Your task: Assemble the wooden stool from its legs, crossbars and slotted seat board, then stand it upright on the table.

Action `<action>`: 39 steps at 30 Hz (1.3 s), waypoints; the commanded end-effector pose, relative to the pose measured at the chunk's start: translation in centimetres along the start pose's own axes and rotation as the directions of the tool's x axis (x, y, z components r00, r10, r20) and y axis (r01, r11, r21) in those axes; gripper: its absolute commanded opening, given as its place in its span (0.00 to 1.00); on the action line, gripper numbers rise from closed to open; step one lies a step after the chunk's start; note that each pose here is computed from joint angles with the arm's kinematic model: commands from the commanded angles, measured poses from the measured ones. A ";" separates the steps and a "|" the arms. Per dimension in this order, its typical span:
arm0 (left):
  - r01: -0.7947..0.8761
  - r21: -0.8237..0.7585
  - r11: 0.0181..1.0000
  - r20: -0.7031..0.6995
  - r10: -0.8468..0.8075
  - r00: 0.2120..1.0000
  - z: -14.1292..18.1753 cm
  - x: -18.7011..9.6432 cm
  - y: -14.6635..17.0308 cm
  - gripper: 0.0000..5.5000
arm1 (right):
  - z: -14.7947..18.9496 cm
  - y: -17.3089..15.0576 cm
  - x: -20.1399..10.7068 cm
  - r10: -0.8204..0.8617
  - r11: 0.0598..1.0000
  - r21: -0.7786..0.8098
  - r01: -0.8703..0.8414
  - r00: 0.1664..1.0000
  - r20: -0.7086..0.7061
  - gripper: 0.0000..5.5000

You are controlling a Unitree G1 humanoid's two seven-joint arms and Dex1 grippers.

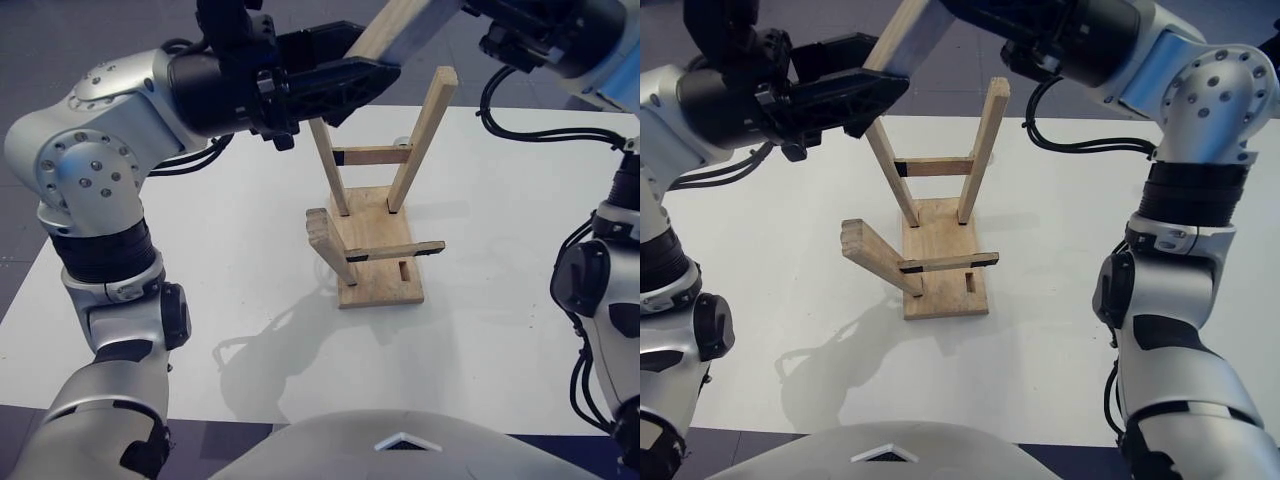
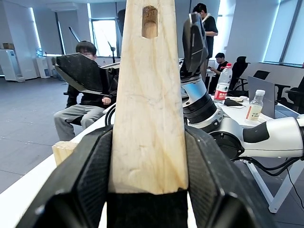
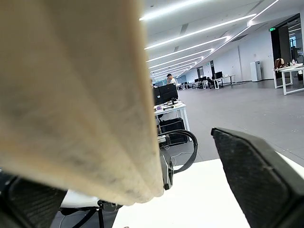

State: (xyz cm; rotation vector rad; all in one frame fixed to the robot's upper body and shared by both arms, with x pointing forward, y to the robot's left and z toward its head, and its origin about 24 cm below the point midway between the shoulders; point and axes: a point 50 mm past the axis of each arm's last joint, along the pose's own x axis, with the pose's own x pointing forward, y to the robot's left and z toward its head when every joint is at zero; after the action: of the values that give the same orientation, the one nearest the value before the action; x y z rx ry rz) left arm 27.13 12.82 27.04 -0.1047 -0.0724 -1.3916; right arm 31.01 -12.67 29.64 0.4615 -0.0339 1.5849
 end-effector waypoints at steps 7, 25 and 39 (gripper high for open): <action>0.029 -0.083 0.996 0.011 -0.028 1.000 -1.2 -0.4 -0.2 0.38 | 0.4 0.5 0.4 0.012 1.000 0.006 -0.012 1.000 -0.009 0.51; 0.048 -0.145 0.988 0.010 -0.047 0.999 -2.0 -0.5 0.2 0.48 | 1.0 1.2 -0.2 0.119 0.993 0.028 -0.119 0.993 -0.007 0.38; -0.200 0.060 0.978 0.049 0.197 0.979 2.2 -6.5 -0.2 0.86 | 2.3 -0.4 -4.1 -0.121 0.989 -0.092 0.114 0.990 -0.073 0.38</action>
State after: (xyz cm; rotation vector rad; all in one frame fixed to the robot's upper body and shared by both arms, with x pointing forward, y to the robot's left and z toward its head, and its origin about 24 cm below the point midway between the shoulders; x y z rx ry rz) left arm 26.64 17.87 28.34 -0.1280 -0.1443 -1.2331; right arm 32.17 -16.37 29.26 0.3924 0.0014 1.5026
